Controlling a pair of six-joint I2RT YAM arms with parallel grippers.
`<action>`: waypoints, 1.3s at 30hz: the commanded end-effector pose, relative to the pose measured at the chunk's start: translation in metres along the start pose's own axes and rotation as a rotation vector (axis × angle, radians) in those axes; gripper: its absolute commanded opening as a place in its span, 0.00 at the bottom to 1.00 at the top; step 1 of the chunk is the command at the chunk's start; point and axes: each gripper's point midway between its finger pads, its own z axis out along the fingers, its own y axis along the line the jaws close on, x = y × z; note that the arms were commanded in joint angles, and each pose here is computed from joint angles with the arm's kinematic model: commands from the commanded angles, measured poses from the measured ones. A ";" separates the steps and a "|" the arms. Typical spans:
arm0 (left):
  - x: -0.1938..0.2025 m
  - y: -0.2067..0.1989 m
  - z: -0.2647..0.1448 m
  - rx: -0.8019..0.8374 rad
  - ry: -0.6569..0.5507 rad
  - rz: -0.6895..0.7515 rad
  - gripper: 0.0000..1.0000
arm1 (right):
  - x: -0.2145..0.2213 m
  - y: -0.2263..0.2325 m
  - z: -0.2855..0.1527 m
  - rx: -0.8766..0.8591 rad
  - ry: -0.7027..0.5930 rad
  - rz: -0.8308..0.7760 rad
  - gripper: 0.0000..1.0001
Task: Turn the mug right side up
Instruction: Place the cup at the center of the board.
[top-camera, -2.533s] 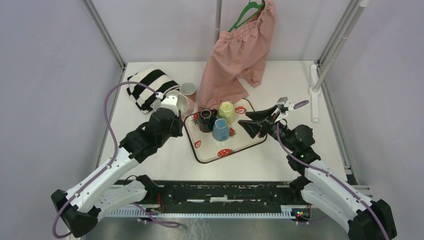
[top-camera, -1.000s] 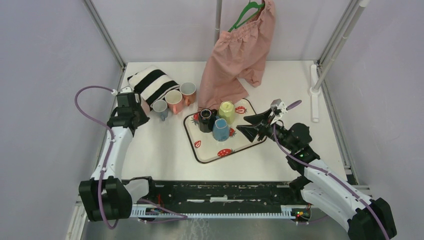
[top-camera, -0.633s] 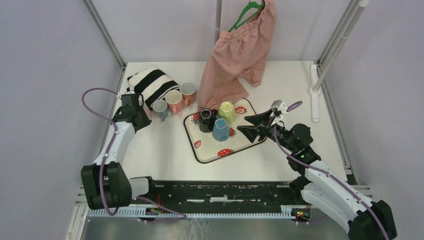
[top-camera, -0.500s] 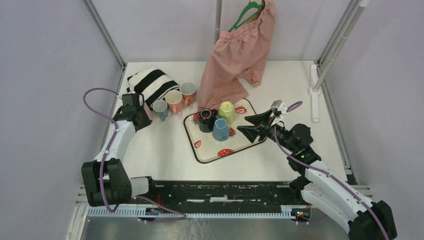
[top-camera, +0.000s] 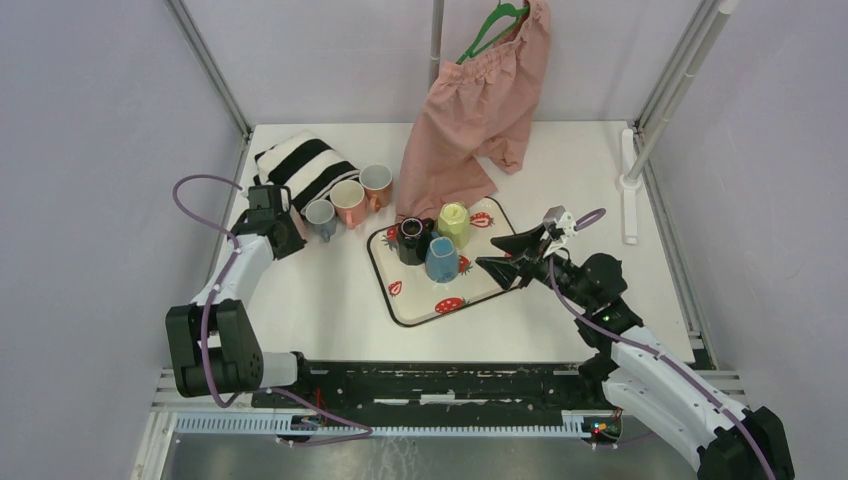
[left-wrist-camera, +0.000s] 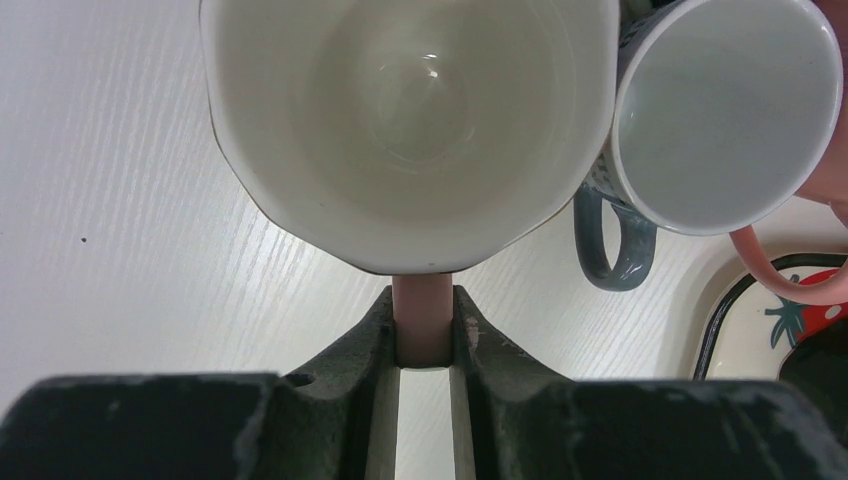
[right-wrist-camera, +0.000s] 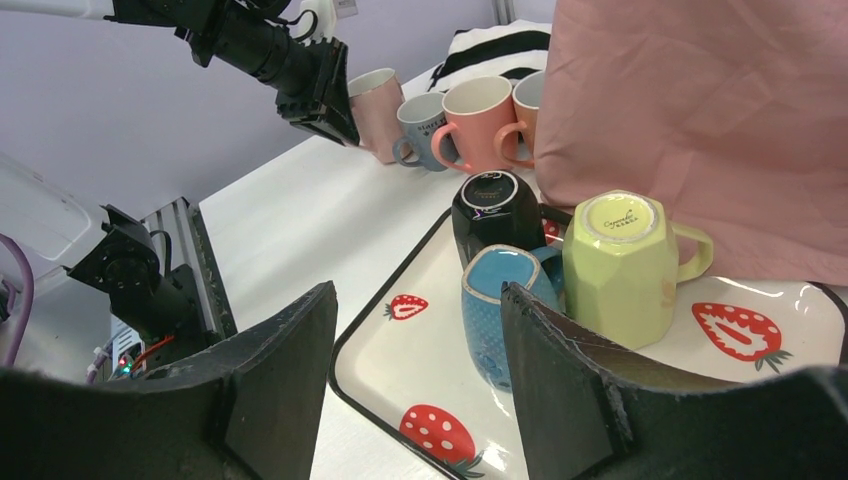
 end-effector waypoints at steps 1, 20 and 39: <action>-0.036 -0.013 -0.001 0.051 -0.099 0.026 0.02 | -0.008 0.003 -0.001 -0.009 -0.036 -0.027 0.67; -0.030 -0.011 0.001 0.034 -0.066 0.044 0.37 | -0.005 0.002 0.000 -0.006 -0.027 -0.010 0.67; -0.052 -0.009 -0.058 0.063 -0.189 0.036 0.44 | 0.005 -0.038 0.000 0.226 0.065 0.032 0.67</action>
